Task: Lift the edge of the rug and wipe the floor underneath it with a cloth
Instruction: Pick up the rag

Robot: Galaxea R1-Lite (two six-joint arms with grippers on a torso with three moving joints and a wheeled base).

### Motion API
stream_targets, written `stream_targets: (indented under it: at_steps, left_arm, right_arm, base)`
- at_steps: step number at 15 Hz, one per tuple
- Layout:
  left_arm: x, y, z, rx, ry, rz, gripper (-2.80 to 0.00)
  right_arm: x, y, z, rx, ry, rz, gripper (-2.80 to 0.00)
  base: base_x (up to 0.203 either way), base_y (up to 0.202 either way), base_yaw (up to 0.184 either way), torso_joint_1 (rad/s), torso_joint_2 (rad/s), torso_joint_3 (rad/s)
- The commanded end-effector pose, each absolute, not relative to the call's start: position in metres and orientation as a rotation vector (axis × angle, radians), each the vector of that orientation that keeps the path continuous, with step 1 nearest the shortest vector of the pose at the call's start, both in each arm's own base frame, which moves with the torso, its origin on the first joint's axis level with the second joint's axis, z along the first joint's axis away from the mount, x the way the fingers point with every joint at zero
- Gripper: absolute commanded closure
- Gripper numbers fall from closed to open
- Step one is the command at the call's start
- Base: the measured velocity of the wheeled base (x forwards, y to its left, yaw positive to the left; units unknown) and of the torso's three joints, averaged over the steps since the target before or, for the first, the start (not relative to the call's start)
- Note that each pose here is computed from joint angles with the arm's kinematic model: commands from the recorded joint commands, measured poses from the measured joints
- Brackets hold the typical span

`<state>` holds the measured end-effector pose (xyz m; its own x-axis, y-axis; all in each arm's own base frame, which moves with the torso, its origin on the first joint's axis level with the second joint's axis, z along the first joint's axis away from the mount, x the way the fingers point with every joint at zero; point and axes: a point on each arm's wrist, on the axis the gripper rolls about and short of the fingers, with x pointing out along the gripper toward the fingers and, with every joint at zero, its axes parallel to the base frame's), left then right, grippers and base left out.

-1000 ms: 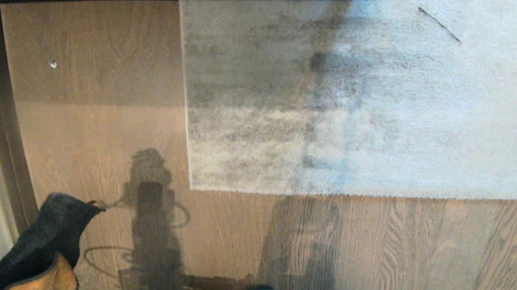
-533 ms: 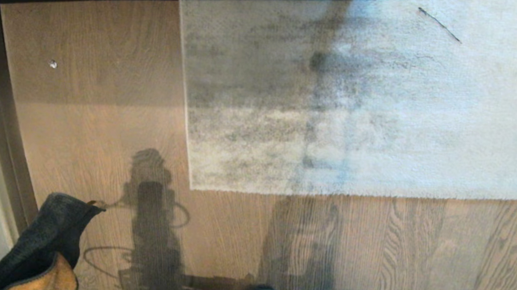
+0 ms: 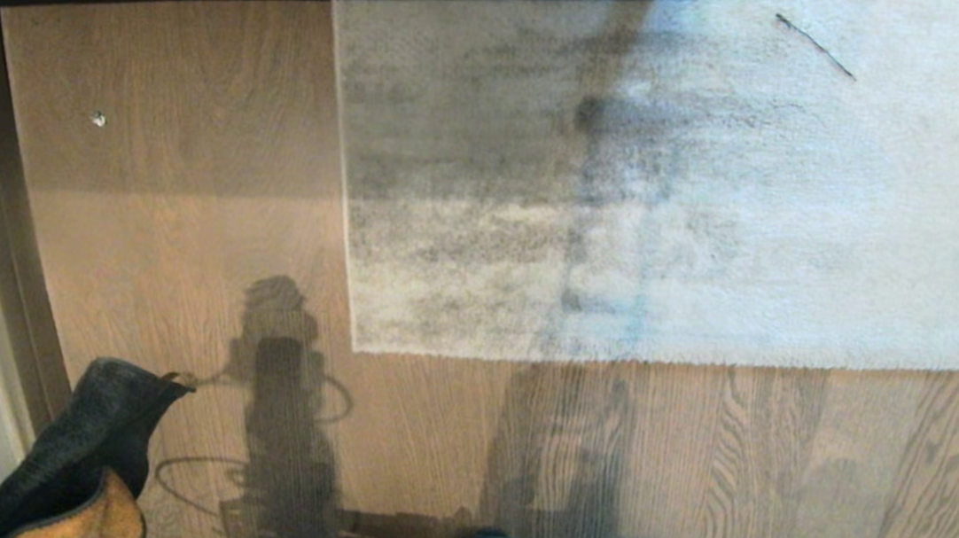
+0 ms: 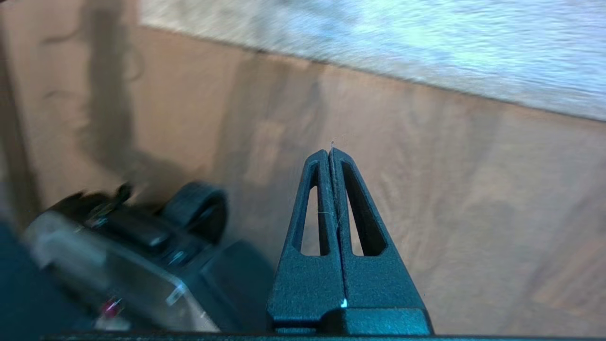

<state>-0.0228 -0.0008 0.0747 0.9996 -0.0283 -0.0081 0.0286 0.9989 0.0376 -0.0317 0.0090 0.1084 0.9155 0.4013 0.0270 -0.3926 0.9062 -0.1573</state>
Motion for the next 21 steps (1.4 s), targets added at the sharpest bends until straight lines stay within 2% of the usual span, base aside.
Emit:
stream_targets:
  at_steps: [1, 5, 12, 16, 21]
  left_arm:
    - [-0.023, -0.001, 0.075, 0.038, 0.007, -0.028, 0.00]
    - [-0.023, -0.001, 0.075, 0.038, 0.007, -0.028, 0.00]
    - [-0.023, -0.001, 0.075, 0.038, 0.007, -0.028, 0.00]
    - [-0.023, -0.001, 0.075, 0.038, 0.007, -0.028, 0.00]
    - [-0.023, -0.001, 0.075, 0.038, 0.007, -0.028, 0.00]
  right_arm:
    - [-0.024, 0.010, 0.116, -0.146, 0.007, 0.462, 0.00]
    - [0.000, 0.013, 0.133, -0.110, 0.155, 0.612, 0.00]
    - [0.060, 0.019, 0.121, 0.058, 0.624, 0.733, 0.00]
    - [0.075, 0.036, 0.120, 0.012, 0.696, 0.906, 0.00]
    - [0.118, 0.055, 0.121, -0.013, 0.737, 0.921, 0.00]
  base:
    - [0.000, 0.000, 0.000, 0.000, 0.00, 0.000]
    - [0.000, 0.000, 0.000, 0.000, 0.00, 0.000]
    - [0.000, 0.000, 0.000, 0.000, 0.00, 0.000]
    - [0.000, 0.000, 0.000, 0.000, 0.00, 0.000]
    - [0.000, 0.000, 0.000, 0.000, 0.00, 0.000]
